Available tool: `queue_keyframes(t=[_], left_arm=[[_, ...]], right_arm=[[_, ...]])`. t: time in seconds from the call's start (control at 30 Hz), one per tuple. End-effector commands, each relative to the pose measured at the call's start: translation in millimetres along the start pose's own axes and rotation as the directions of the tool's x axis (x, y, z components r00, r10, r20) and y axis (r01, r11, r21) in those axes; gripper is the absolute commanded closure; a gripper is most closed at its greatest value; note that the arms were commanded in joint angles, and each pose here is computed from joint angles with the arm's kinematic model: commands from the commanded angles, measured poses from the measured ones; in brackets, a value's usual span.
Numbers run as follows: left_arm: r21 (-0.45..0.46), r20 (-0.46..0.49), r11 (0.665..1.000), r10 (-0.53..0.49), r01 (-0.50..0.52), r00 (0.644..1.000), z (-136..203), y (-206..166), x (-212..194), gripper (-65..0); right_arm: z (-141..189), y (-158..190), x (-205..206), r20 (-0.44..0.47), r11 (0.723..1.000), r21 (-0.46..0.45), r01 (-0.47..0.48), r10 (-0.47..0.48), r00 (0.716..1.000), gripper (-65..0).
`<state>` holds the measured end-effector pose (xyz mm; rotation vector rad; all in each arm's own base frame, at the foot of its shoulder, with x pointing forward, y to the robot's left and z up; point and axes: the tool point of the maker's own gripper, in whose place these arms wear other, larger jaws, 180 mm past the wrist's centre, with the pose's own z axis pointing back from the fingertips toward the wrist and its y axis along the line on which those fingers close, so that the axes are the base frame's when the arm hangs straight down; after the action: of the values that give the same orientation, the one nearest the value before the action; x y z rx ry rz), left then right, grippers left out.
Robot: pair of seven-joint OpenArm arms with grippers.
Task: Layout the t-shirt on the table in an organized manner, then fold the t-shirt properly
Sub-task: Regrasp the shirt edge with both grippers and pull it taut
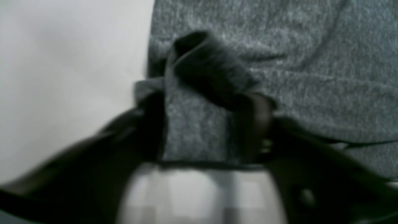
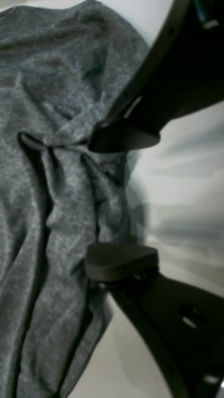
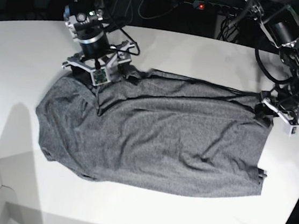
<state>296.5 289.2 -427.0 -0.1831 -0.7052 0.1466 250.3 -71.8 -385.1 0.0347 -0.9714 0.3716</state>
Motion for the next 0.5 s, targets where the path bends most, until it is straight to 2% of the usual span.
queue_keyframes(t=[0.0, 0.1, 0.13, 0.23, 0.3, 0.47], left_arm=[[0.011, -0.067, 1.0, -0.008, 0.009, 0.998, 0, 2, -13, -24.9], [0.01, -0.068, 1.0, -0.011, 0.012, 0.998, -1, 1, -13, -2.5], [0.01, -0.068, 1.0, -0.011, 0.012, 0.998, -1, 1, -13, 0.0], [0.012, -0.067, 1.0, -0.007, 0.008, 0.998, 0, 2, -13, -2.0], [0.013, -0.066, 1.0, -0.008, 0.009, 0.998, 0, 3, -13, 0.0], [0.023, -0.059, 1.0, -0.017, 0.019, 0.998, 3, 6, -9, -0.2]], right_arm=[[-1, 1, 12, 0.041, 1.0, -0.005, 0.016, -0.015, 0.999, -45.5], [-5, 6, 6, 0.024, 1.0, 0.003, 0.026, -0.026, 0.999, -45.5], [-6, 7, 2, 0.016, 1.0, 0.005, 0.028, -0.028, 0.999, -45.5], [-13, 13, 1, 0.006, 0.999, 0.009, 0.053, -0.053, 0.999, -45.4], [-18, 13, -6, -0.014, 0.998, 0.009, 0.058, -0.058, 0.998, -45.4], [-21, 14, -12, -0.031, 0.998, 0.011, 0.06, -0.06, 0.998, -44.7]])
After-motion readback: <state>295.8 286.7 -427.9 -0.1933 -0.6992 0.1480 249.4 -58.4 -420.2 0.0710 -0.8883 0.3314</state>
